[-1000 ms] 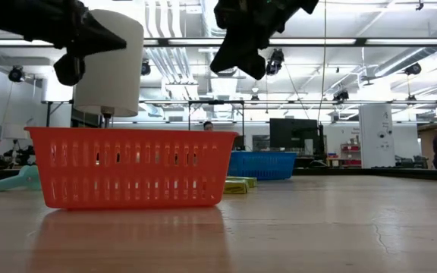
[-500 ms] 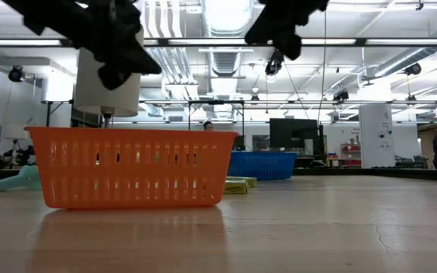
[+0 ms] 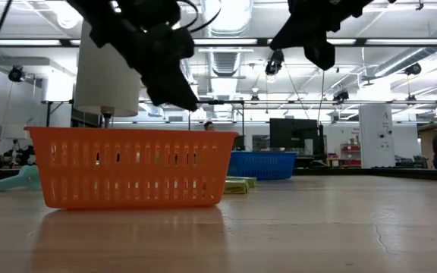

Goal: Pick and place Stapler, Stapler remover, tape
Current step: Put the top green box of staples into the orange bin

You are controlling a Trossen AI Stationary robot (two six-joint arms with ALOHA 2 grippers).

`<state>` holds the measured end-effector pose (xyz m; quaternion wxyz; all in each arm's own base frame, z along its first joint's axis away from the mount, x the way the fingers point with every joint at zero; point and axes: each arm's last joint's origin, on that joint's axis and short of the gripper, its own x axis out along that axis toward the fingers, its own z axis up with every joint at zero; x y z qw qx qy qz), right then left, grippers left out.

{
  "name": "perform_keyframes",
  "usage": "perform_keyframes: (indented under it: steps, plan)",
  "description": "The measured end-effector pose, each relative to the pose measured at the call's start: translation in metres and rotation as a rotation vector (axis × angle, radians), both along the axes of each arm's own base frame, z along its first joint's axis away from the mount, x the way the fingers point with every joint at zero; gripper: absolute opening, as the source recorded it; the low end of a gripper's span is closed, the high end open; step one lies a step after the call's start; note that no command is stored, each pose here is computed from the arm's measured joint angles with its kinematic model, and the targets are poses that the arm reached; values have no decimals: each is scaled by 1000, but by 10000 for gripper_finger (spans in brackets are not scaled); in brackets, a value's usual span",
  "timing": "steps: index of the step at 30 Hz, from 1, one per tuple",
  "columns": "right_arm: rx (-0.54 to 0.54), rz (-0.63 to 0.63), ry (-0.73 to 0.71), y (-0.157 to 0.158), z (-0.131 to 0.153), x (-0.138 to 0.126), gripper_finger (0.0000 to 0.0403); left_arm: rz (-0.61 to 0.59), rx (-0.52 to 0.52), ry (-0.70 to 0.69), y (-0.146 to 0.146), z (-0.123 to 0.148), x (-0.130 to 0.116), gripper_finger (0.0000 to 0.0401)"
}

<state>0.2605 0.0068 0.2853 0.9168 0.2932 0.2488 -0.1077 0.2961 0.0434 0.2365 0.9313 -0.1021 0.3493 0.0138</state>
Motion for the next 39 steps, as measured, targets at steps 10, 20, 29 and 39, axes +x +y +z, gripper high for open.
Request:
perform_keyframes:
  steps: [10, 20, 29, 39]
  plan:
    - [-1, 6, -14, 2, -1, 1, 8, -69, 52, 132, 5, -35, 27, 220]
    - [24, -3, -9, 2, -3, 1, 8, -64, 108, 238, 7, -65, 40, 223]
    - [36, -6, -8, 2, -3, 1, 8, -111, 157, 241, 10, -60, 53, 253]
    - [35, -6, -6, 2, -3, 1, 9, -153, 217, 291, 13, -76, 58, 267]
